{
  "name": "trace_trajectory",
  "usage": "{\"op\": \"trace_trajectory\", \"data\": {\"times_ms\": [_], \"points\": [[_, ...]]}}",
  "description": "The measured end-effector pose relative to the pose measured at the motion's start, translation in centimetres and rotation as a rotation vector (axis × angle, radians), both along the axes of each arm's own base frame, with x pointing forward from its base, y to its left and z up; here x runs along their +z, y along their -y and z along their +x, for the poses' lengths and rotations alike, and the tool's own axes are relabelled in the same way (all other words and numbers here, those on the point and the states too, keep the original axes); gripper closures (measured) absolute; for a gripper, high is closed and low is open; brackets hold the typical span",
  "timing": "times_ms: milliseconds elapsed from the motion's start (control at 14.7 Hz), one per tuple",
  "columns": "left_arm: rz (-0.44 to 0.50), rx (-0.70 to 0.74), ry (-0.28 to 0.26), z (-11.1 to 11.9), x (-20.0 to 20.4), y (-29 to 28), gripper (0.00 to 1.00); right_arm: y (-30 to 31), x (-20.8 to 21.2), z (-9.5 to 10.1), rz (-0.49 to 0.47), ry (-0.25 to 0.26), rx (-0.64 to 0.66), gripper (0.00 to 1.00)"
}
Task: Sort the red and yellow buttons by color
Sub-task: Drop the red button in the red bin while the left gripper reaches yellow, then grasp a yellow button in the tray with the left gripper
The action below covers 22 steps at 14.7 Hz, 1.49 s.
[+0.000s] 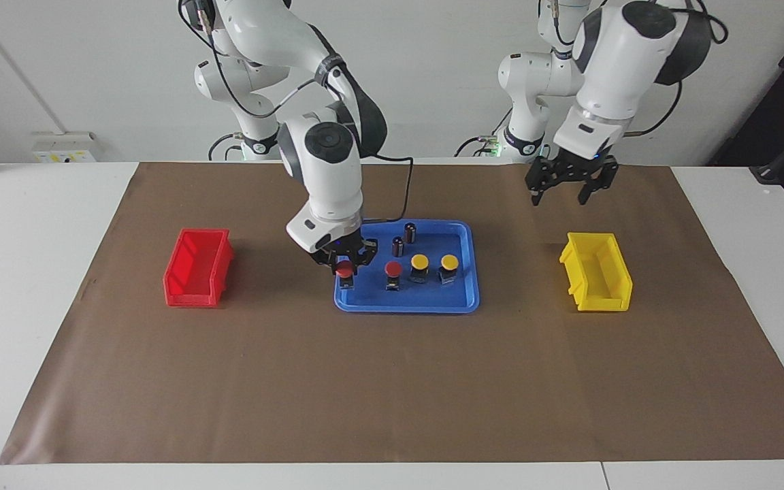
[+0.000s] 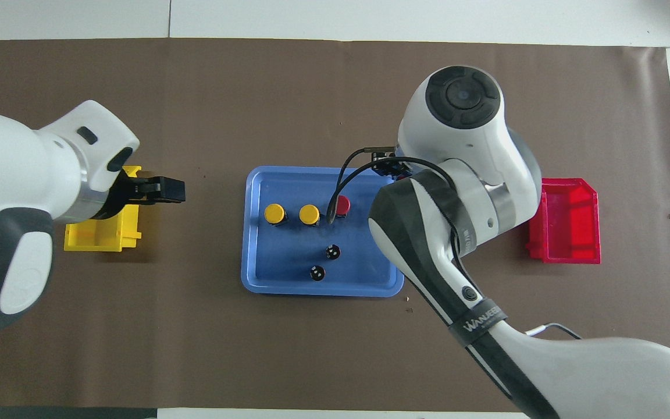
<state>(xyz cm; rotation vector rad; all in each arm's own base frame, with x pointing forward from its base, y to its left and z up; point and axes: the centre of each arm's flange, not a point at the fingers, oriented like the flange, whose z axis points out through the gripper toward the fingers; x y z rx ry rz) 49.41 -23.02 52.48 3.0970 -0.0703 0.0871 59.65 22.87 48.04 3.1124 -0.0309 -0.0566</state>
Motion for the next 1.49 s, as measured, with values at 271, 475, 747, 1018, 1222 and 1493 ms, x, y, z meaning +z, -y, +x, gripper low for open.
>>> {"op": "trace_trajectory", "data": {"times_ms": [271, 475, 747, 1018, 1222, 1493], "points": [[-0.007, 0.023, -0.042, 0.7, -8.8, 6.8, 0.04, 19.3, 4.6, -2.3, 0.029, -0.06, 0.123, 0.59], [-0.016, 0.039, -0.05, 1.1, -13.5, 9.5, 0.07, 27.9, 1.1, -5.3, 0.059, -0.053, 0.148, 0.59], [-0.006, 0.049, -0.072, 0.8, -15.9, 10.8, 0.1, 28.3, -4.5, -7.9, 0.053, -0.001, 0.16, 0.59], [-0.001, 0.067, -0.081, 0.3, -16.4, 11.5, 0.21, 27.8, -7.4, -9.5, 0.047, 0.038, 0.17, 0.59], [-0.002, 0.105, -0.082, 0.2, -16.4, 11.6, 0.58, 28.8, -9.4, -10.5, 0.046, 0.042, 0.191, 0.59], [0.007, 0.134, -0.093, 0.9, -15.1, 11.2, 0.59, 29.5, -11.0, -11.6, 0.047, 0.036, 0.184, 0.59]]}}
